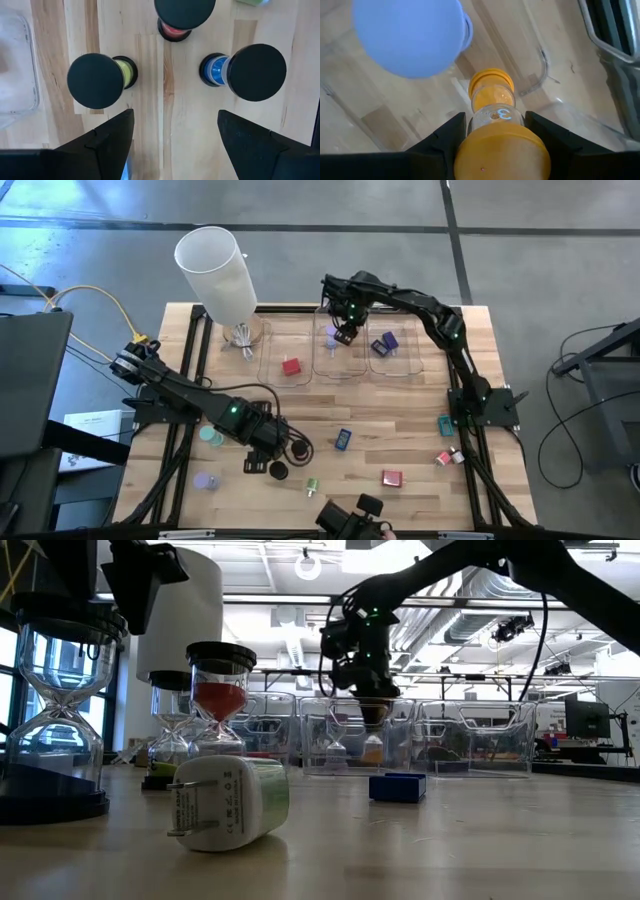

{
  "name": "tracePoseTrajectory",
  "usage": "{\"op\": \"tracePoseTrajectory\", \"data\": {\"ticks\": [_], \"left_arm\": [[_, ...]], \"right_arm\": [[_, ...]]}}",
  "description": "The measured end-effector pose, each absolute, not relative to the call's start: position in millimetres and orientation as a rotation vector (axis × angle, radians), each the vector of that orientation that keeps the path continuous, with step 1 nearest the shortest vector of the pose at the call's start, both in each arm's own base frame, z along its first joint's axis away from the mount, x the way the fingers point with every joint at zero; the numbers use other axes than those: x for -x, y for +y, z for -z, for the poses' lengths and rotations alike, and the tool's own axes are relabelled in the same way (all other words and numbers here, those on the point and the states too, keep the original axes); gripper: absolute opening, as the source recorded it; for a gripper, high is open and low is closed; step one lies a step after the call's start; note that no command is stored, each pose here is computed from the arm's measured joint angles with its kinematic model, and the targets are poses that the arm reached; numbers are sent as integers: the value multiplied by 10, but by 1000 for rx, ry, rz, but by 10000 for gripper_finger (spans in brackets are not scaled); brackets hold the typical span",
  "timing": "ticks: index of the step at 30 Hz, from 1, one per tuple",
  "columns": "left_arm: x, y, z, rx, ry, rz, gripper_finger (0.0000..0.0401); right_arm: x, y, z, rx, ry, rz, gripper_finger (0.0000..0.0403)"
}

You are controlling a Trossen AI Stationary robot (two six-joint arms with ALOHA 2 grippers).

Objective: Pick & Place Office items
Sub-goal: Put the yellow hourglass into the middle transparent bin, then put the blue charger adapter into the left transparent bin

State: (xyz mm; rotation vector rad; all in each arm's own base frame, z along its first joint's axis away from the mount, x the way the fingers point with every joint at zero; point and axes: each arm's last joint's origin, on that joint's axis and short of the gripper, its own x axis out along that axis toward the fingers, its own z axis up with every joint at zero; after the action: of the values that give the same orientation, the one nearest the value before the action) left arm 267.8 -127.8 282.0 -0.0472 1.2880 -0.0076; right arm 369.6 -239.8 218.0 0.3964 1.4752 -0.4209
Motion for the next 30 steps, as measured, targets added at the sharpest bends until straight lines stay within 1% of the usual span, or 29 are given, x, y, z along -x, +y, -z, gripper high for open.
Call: {"op": "tracePoseTrajectory", "data": {"ticks": [7,15,16,17,21,23,26,30], "left_arm": [[-2682,-1269,-2821,23,1272,-18,280],[-2683,-1268,-2820,16,1270,-21,280],[-2683,-1268,-2820,16,1270,-21,280],[-2683,-1268,-2820,17,1270,-21,280],[-2683,-1268,-2820,17,1270,-21,280],[-2683,-1269,-2820,17,1270,-21,280],[-2683,-1268,-2820,17,1270,-21,280],[-2683,-1269,-2820,17,1270,-21,280]], "right_arm": [[-3710,-2372,-2051,-394,1474,413,178],[-3704,-2368,-2008,-389,1469,416,179],[-3710,-2365,-2006,-387,1466,416,189],[-3714,-2355,-1995,-385,1471,414,209],[-3725,-2345,-1950,-377,1485,404,302],[-3728,-2345,-1972,-369,1478,409,338],[-3722,-2357,-1978,-332,1488,450,374],[-3705,-2316,-2116,-286,1472,479,395]]}}
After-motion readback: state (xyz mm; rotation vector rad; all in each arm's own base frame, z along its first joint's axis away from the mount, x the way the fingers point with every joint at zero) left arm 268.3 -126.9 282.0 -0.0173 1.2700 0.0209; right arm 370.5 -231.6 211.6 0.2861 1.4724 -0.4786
